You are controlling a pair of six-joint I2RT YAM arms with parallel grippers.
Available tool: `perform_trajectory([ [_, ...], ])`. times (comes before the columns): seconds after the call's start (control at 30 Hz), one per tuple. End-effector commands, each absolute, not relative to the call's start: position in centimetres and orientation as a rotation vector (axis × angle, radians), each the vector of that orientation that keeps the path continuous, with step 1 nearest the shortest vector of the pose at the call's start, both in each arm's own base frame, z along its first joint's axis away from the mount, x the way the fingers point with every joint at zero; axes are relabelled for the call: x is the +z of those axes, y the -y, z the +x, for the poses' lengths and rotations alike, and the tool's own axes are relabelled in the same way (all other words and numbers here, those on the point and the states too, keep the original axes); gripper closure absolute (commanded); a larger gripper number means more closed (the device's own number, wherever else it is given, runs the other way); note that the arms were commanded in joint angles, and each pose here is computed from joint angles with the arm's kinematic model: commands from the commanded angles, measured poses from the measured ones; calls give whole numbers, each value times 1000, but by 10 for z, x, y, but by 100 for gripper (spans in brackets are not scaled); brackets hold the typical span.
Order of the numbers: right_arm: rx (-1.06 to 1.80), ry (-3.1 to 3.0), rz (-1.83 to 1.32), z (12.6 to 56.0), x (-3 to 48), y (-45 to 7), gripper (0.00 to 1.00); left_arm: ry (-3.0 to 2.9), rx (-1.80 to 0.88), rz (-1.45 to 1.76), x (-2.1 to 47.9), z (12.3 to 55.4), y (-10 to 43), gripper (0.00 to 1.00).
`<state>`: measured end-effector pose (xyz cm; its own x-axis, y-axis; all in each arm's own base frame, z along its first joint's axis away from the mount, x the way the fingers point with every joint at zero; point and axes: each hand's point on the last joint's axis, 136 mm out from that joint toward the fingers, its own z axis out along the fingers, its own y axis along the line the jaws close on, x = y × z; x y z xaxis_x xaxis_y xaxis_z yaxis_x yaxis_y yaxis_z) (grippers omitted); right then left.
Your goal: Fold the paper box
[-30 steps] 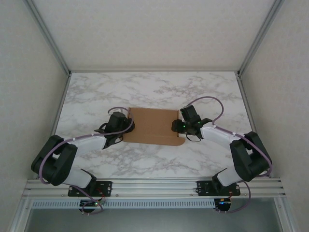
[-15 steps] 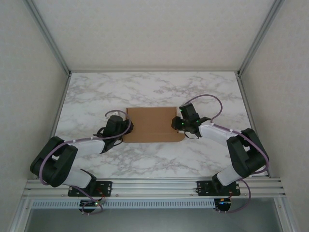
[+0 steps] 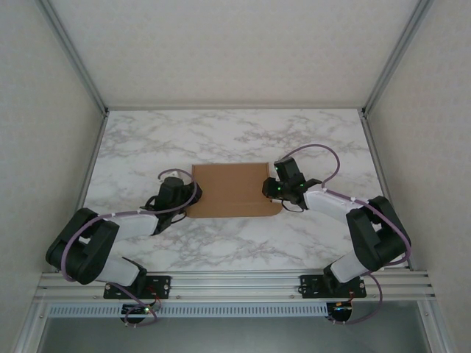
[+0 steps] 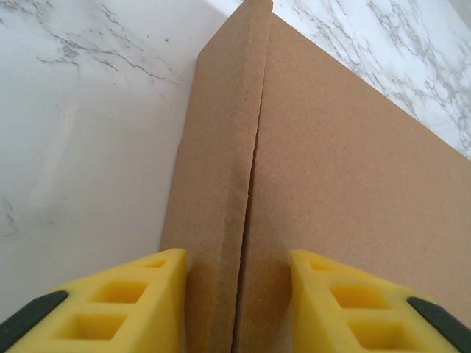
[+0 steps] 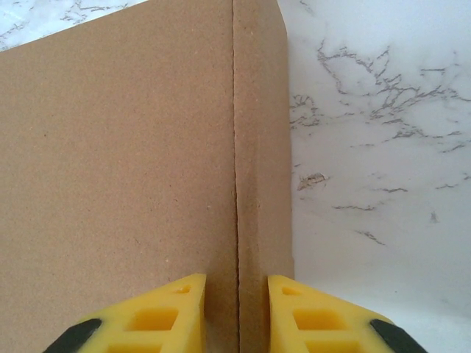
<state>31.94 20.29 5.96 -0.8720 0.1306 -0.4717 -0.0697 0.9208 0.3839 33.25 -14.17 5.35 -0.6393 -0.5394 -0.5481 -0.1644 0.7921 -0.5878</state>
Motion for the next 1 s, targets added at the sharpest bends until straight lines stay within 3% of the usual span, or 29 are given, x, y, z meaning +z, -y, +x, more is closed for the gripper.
perform_trajectory([
  [0.0, 401, -2829, 56, 269, 5, -175, 78, -2466, -493, -583, -8, 289, 119, 66],
  [0.27, 420, -2819, -2, 267, 15, -177, 77, -2463, -482, -589, -6, 293, 118, 64],
  [0.43, 425, -2732, -53, 276, 55, -178, 68, -2351, -450, -621, 31, 306, 108, 61],
  [0.57, 446, -2661, -80, 285, 89, -181, 57, -2285, -447, -592, 63, 320, 108, 50],
  [0.67, 448, -2650, -89, 289, 98, -182, 57, -2299, -459, -557, 72, 326, 115, 46],
  [0.97, 471, -2653, -103, 297, 99, -189, 52, -2275, -370, -559, 86, 332, 100, 46],
])
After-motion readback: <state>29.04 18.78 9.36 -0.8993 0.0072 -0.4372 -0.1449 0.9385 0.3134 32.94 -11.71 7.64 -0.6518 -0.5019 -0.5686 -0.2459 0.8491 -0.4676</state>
